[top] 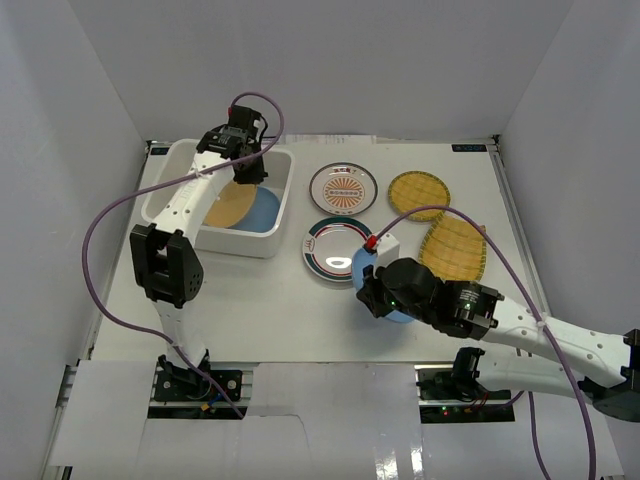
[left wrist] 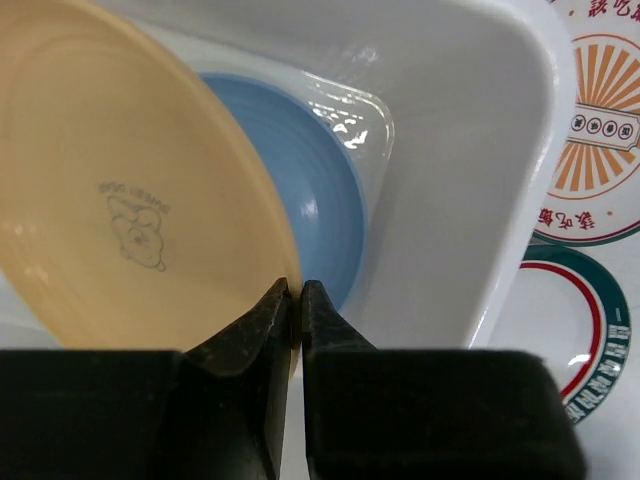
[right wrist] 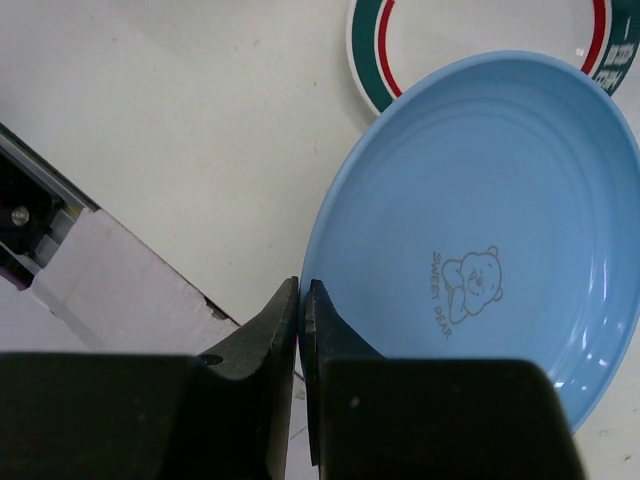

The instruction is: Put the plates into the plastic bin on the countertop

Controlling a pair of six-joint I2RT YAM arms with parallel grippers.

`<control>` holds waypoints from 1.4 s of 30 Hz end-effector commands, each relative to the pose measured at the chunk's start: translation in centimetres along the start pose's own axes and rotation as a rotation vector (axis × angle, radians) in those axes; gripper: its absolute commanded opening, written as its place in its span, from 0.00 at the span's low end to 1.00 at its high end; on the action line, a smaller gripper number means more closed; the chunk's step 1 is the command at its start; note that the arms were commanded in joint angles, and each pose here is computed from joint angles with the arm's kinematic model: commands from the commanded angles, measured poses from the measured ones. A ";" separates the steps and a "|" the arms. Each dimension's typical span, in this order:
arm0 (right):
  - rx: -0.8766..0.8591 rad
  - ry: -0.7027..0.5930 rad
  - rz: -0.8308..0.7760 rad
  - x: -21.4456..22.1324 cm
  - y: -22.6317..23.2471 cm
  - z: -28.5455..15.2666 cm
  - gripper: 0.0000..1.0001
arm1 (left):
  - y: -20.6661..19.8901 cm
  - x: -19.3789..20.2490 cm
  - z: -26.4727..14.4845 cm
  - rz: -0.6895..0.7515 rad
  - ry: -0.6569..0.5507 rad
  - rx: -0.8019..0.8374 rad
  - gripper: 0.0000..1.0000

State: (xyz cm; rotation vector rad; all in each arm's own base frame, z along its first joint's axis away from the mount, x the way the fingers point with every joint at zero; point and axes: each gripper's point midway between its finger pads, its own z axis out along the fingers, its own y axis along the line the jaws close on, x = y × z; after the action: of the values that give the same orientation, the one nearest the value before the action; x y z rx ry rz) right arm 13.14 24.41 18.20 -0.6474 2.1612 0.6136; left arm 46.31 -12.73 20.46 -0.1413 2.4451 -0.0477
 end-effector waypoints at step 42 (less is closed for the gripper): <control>-0.232 -0.486 -0.646 -27.4 15.6 27.6 0.57 | 5.5 13.0 -30.7 -0.412 -0.591 0.617 0.90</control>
State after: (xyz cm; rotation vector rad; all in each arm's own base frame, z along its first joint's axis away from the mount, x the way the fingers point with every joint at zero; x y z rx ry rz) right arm 33.63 60.15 19.71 -1.2349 1.4652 0.5605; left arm 17.54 -7.56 38.28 -0.3466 1.5738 -0.7556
